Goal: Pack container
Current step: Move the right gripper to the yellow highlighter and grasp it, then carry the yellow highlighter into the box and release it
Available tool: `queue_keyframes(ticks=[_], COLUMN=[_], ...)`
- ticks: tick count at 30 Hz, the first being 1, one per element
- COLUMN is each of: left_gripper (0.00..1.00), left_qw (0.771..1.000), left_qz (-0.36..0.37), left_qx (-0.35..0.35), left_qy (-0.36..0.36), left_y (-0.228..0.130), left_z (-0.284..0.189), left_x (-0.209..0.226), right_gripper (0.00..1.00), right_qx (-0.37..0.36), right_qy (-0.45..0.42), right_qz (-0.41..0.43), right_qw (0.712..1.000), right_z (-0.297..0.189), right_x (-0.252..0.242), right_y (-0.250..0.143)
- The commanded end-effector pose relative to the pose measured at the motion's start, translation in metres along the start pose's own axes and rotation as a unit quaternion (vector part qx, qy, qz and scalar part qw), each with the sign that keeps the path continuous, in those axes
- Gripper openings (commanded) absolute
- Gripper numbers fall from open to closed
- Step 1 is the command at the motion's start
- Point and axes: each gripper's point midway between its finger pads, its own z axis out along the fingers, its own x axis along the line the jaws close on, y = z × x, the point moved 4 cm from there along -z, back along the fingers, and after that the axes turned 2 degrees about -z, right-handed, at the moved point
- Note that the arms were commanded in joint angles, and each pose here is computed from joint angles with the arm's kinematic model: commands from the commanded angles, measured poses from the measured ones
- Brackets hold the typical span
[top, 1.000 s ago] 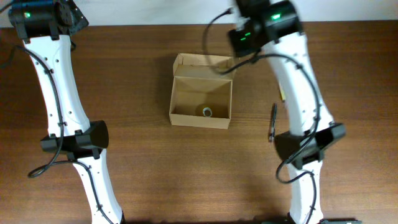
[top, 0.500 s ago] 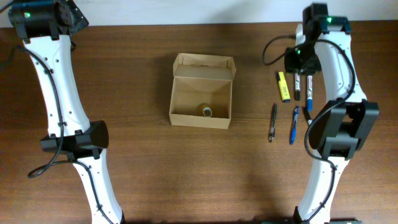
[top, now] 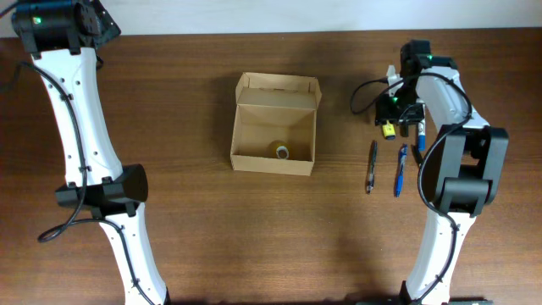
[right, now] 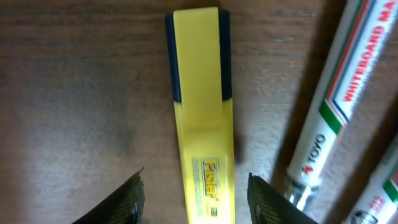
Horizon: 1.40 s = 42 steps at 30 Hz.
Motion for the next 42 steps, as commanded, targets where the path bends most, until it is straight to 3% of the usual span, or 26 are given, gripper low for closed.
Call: queue_keyframes(ticks=[1, 6, 8, 9, 15, 21, 25, 30, 36, 42], left_gripper=[1.00, 1.00, 1.00, 1.00, 1.00, 1.00, 1.00, 1.00, 1.00, 1.00], left_qw=[1.000, 1.000, 1.000, 1.000, 1.000, 1.000, 1.000, 1.000, 1.000, 1.000], left_qz=[-0.003, -0.003, -0.003, -0.003, -0.003, -0.003, -0.003, -0.003, -0.003, -0.003], left_qx=[-0.011, -0.011, -0.011, -0.011, -0.011, -0.011, -0.011, -0.011, -0.011, -0.011], left_qy=[-0.005, -0.004, -0.004, -0.005, -0.005, -0.004, -0.004, -0.005, -0.004, -0.004], left_y=[0.006, 0.006, 0.006, 0.006, 0.006, 0.006, 0.006, 0.006, 0.006, 0.006], left_z=[-0.014, -0.014, -0.014, -0.014, -0.014, -0.014, -0.014, -0.014, -0.014, -0.014], left_x=[0.006, 0.007, 0.006, 0.006, 0.006, 0.006, 0.007, 0.006, 0.007, 0.007], right_gripper=[0.53, 0.33, 0.17, 0.04, 0.04, 0.04, 0.04, 0.04, 0.04, 0.04], right_qx=[0.006, 0.019, 0.024, 0.025, 0.013, -0.064, -0.137, -0.198, -0.166, -0.096], right_qy=[0.009, 0.011, 0.014, 0.014, 0.048, 0.076, 0.074, 0.072, 0.074, 0.081], right_qz=[-0.008, -0.007, -0.003, 0.000, 0.010, -0.020, -0.103, -0.243, -0.439, -0.555], right_qw=[1.000, 1.000, 1.000, 1.000, 0.999, 0.995, 0.982, 0.947, 0.880, 0.822], right_z=[0.010, 0.022, 0.024, 0.025, 0.000, -0.102, -0.185, -0.242, -0.225, -0.176], right_x=[0.003, 0.003, 0.004, 0.004, 0.014, 0.046, 0.095, 0.171, 0.243, 0.265], right_y=[-0.005, -0.008, -0.010, -0.010, -0.001, 0.032, 0.041, 0.028, 0.000, -0.019])
